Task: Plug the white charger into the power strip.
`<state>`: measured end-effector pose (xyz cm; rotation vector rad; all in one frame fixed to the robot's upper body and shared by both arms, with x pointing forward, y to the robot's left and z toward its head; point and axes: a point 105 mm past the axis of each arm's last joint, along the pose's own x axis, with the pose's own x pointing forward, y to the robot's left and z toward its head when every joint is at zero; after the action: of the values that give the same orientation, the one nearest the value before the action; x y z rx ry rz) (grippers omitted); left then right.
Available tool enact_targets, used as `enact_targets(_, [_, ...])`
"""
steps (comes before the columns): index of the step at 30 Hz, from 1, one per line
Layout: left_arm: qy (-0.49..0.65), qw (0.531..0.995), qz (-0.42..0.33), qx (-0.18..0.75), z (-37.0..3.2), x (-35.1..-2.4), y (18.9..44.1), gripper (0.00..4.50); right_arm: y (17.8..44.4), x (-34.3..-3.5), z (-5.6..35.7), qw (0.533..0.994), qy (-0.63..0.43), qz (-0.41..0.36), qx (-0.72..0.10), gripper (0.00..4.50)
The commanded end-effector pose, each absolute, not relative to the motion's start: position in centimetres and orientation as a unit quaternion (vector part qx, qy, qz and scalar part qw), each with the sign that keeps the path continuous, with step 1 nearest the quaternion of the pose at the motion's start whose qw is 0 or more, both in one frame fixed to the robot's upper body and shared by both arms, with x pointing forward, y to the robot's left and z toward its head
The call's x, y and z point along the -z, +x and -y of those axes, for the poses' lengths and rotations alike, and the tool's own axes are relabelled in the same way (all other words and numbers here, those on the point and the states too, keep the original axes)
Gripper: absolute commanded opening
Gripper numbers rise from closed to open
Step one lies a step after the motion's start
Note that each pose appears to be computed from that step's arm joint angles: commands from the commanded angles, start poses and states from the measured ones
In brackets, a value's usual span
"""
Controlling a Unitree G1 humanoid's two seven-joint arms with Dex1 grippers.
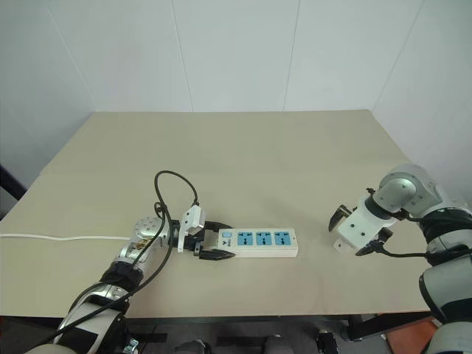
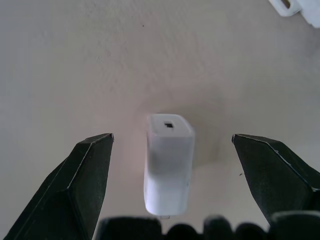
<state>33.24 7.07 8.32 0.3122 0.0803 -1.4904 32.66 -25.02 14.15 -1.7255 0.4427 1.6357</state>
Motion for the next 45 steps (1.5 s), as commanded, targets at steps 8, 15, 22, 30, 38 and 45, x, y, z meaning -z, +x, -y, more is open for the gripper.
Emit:
enact_targets(8, [0.151, 0.722, -0.047, 0.673, -7.1, -8.1, 33.3, 3.28, 33.0, -13.3, 24.6, 0.365, -0.664, -0.182, -0.626, 4.5])
enact_targets(15, [0.151, 0.723, -0.047, 0.673, -7.1, -8.0, 33.3, 3.28, 33.4, -12.7, 24.7, 0.373, -0.663, -0.197, -0.618, 4.5])
enact_targets(22, [0.151, 0.724, -0.047, 0.671, -7.2, -8.0, 33.2, 3.28, 33.9, -13.1, 25.3, 0.375, -0.67, -0.214, -0.604, 4.5])
enact_targets(30, [0.151, 0.725, -0.045, 0.67, -7.2, -8.0, 33.2, 3.28, 33.8, -12.7, 25.3, 0.374, -0.663, -0.222, -0.609, 3.98])
enact_targets(38, [0.153, 0.727, -0.047, 0.668, -7.3, -8.0, 33.3, 3.28, 33.9, -12.9, 25.1, 0.374, -0.66, -0.228, -0.61, 1.45])
enact_targets(45, [0.154, 0.727, -0.047, 0.667, -7.3, -8.0, 33.4, 3.28, 33.5, -13.0, 24.3, 0.402, -0.64, -0.212, -0.62, 1.15])
